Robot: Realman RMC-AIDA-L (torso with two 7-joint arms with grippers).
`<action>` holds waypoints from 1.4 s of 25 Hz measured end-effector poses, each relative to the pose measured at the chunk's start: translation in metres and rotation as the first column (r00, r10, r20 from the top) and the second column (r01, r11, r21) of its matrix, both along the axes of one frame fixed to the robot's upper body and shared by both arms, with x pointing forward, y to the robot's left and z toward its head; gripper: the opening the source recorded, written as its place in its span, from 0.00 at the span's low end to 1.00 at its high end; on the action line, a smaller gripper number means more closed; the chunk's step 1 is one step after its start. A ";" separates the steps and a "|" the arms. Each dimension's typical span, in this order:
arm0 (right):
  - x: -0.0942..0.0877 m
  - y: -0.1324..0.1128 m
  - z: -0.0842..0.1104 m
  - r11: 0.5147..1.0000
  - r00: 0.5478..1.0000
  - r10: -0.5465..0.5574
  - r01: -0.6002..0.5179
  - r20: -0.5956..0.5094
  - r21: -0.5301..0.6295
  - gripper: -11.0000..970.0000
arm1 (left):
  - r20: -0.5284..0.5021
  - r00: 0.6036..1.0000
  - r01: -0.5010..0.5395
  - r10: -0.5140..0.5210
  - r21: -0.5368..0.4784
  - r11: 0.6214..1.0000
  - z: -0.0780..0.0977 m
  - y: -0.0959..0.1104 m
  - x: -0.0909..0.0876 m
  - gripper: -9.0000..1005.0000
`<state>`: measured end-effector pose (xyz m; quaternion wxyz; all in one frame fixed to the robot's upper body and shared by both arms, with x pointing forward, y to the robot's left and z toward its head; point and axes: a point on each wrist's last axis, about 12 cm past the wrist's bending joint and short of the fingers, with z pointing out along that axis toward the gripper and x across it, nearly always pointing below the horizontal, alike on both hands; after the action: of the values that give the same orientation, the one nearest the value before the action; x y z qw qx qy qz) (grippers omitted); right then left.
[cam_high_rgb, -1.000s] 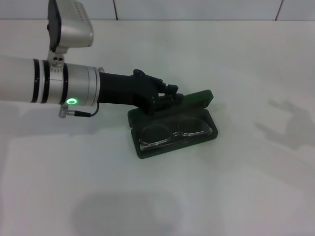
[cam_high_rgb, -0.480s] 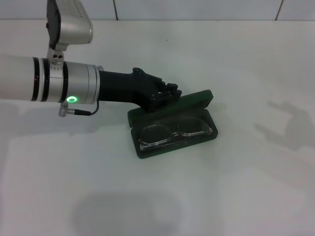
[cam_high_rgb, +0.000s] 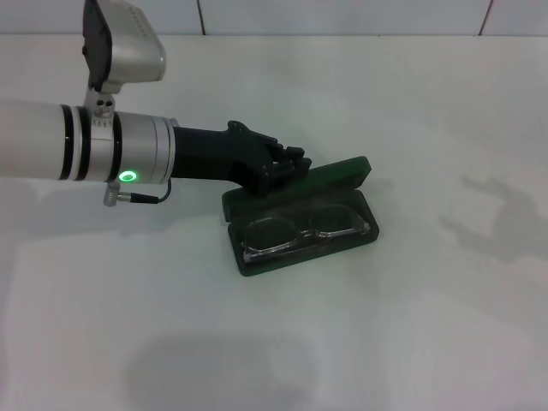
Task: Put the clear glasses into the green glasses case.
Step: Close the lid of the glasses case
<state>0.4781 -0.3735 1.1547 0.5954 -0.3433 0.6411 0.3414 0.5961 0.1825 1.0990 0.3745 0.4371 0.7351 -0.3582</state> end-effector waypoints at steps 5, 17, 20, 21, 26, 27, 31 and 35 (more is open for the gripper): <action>0.001 0.001 -0.001 1.000 1.000 0.003 -0.003 -0.004 0.006 0.79 | 0.000 1.000 0.001 -0.001 0.003 1.000 -0.002 0.000 -0.001 0.16; -0.001 0.002 -0.003 1.000 1.000 0.017 -0.017 -0.010 0.018 0.79 | -0.032 0.999 0.015 -0.015 0.000 1.000 -0.009 -0.001 -0.007 0.16; -0.002 0.002 -0.003 1.000 1.000 0.020 -0.020 -0.011 0.020 0.79 | -0.039 0.999 0.033 -0.033 -0.001 0.999 -0.009 -0.002 -0.010 0.16; -0.002 0.002 -0.003 1.000 1.000 0.021 -0.020 -0.011 0.020 0.79 | -0.041 0.998 0.039 -0.039 -0.001 0.999 -0.010 -0.002 -0.010 0.16; -0.003 0.002 -0.004 1.000 1.000 0.021 -0.021 -0.012 0.020 0.79 | -0.057 0.996 0.064 -0.064 0.000 0.998 -0.012 -0.004 -0.015 0.16; -0.004 0.002 -0.004 1.000 1.000 0.021 -0.021 -0.013 0.020 0.79 | -0.060 0.996 0.066 -0.066 0.001 0.998 -0.013 -0.004 -0.015 0.16; -0.004 0.002 -0.005 0.999 1.000 0.019 -0.019 -0.016 0.026 0.79 | -0.074 0.993 0.090 -0.089 0.009 0.996 -0.018 -0.007 -0.020 0.16; -0.004 0.002 -0.005 1.000 1.000 0.020 -0.020 -0.011 0.024 0.79 | -0.084 0.991 0.100 -0.100 0.003 0.995 -0.022 -0.009 -0.025 0.16</action>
<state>0.4741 -0.3717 1.1495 0.5924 -0.3407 0.6368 0.3569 0.5710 0.1738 1.0773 0.3233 0.4593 0.7286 -0.3920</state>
